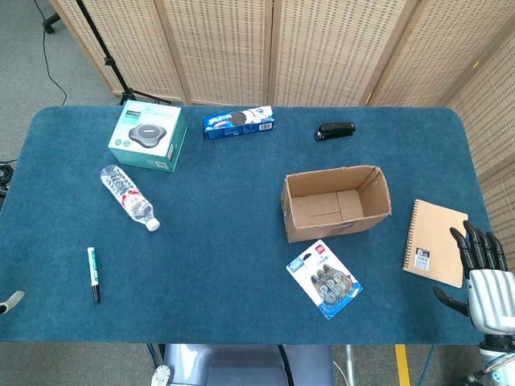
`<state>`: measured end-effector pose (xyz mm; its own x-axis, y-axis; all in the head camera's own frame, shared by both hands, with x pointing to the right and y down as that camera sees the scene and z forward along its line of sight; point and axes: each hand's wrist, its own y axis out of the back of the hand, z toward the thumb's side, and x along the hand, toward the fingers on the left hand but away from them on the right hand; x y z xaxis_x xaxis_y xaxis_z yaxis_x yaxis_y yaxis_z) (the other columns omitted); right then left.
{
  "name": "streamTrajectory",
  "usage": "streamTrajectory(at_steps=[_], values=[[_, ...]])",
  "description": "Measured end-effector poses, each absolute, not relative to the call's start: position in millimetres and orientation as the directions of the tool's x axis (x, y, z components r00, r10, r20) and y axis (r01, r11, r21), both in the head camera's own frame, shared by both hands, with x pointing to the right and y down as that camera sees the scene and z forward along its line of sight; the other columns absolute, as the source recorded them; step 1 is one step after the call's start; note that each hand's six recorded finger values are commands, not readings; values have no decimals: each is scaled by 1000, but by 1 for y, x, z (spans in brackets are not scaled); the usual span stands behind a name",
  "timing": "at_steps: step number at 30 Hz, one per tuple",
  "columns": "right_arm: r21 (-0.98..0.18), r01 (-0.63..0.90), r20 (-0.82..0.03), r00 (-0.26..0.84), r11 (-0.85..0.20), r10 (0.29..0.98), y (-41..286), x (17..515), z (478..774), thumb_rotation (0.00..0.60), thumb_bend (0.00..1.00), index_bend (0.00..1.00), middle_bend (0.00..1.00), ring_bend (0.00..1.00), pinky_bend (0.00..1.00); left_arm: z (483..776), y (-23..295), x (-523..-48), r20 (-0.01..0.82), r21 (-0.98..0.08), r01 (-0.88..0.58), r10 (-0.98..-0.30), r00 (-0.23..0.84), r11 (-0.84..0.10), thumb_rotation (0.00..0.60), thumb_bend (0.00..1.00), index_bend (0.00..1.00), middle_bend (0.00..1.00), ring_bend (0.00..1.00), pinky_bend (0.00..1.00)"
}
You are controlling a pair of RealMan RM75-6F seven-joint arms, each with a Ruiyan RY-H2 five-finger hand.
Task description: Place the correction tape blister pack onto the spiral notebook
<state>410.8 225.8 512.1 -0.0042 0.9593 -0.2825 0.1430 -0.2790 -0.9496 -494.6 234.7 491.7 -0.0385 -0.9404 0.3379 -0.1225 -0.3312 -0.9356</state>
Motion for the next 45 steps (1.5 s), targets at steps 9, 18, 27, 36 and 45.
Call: streamTrajectory(at_steps=[9,18,27,36,45], values=[[-941,139,-309,25,-310,951,228,407,516,600,0,0,0,0,0,493,235,-495,351,-931,-124,-936,-33,-344,600,0,0,0,0,0],[-869,128,-400,390,-479,830,235,364,530,600,0,78,0,0,0,495,232,-496,359,-928,-127,-933,-42,-351,600,0,0,0,0,0],[-813,-138,-508,642,-566,574,230,320,560,600,0,130,0,0,0,501,228,-497,375,-923,-118,-925,-55,-367,600,0,0,0,0,0],[-775,-332,-608,625,-538,490,216,289,592,600,0,132,0,0,0,506,225,-498,392,-916,-117,-918,-67,-383,600,0,0,0,0,0],[-722,-418,-680,574,-551,455,206,267,623,600,88,132,10,0,0,507,223,-499,398,-913,-121,-914,-71,-389,600,0,0,0,0,0]])
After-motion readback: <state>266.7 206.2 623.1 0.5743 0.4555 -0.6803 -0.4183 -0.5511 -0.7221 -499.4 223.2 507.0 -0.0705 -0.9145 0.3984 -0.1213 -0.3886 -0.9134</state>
